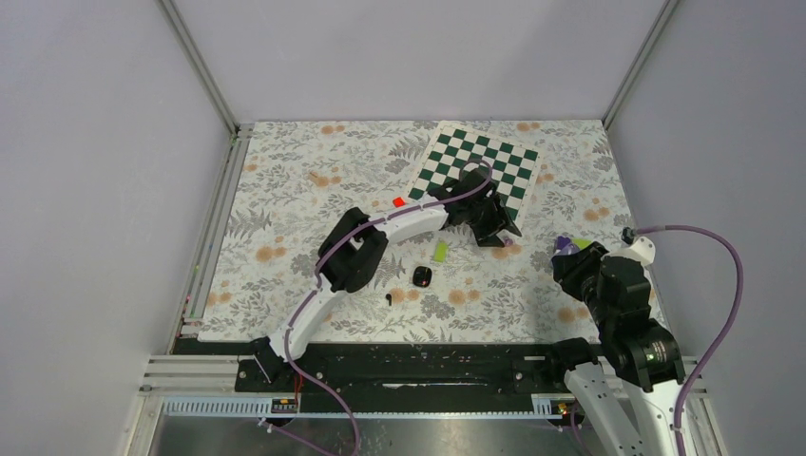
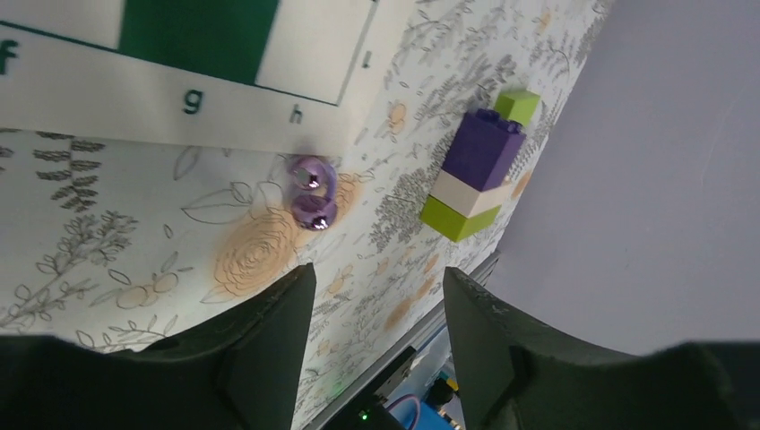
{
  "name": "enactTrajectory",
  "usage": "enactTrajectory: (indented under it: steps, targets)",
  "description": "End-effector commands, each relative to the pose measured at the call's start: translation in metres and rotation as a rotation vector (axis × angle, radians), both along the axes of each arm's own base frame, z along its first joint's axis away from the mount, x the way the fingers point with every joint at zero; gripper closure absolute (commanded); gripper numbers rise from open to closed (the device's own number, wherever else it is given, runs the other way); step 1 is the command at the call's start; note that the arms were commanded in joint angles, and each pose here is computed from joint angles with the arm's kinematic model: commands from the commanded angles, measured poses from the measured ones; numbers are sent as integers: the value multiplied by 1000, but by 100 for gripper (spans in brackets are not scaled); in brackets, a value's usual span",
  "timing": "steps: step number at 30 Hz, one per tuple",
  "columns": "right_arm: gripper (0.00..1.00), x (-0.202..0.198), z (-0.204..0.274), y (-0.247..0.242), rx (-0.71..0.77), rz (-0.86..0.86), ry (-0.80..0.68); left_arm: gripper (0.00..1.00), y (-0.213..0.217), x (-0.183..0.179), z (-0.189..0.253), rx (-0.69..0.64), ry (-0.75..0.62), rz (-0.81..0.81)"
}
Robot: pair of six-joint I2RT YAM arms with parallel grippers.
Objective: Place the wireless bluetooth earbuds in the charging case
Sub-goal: Pick up the earbud from the center of the board.
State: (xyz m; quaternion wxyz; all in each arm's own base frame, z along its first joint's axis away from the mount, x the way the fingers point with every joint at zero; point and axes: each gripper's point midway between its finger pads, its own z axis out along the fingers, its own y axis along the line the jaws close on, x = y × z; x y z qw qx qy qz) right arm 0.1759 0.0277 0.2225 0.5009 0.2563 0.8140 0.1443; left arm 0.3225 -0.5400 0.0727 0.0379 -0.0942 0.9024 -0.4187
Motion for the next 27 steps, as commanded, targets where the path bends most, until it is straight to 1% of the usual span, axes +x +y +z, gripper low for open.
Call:
enactTrajectory:
  steps: [1,4,7,9,13,15,16,20,24,27]
  targets:
    - [100,1,5,-4,-13,-11,-32,46,0,9,-11,3,63,96]
    - [100,1,4,-4,-15,-11,-30,46,5,10,-22,32,81,132]
    - [100,1,3,-4,-14,-10,-28,48,2,11,-29,18,113,153]
    - [100,0,4,-4,-13,-11,-31,51,-1,12,-33,12,130,163]
    - [100,-1,4,-3,-10,-6,-35,53,1,11,-43,41,167,183]
    - [100,0,6,-1,-8,5,-36,59,7,9,-49,69,187,209]
    - [100,0,6,-1,-7,9,-35,60,8,8,-52,72,195,216]
    - [100,-1,10,-1,-9,13,-46,61,7,7,-58,68,231,230]
    - [100,-1,8,0,-4,14,-44,62,0,8,-59,62,239,243]
    - [100,-2,8,1,1,15,-48,68,-4,6,-66,66,261,243]
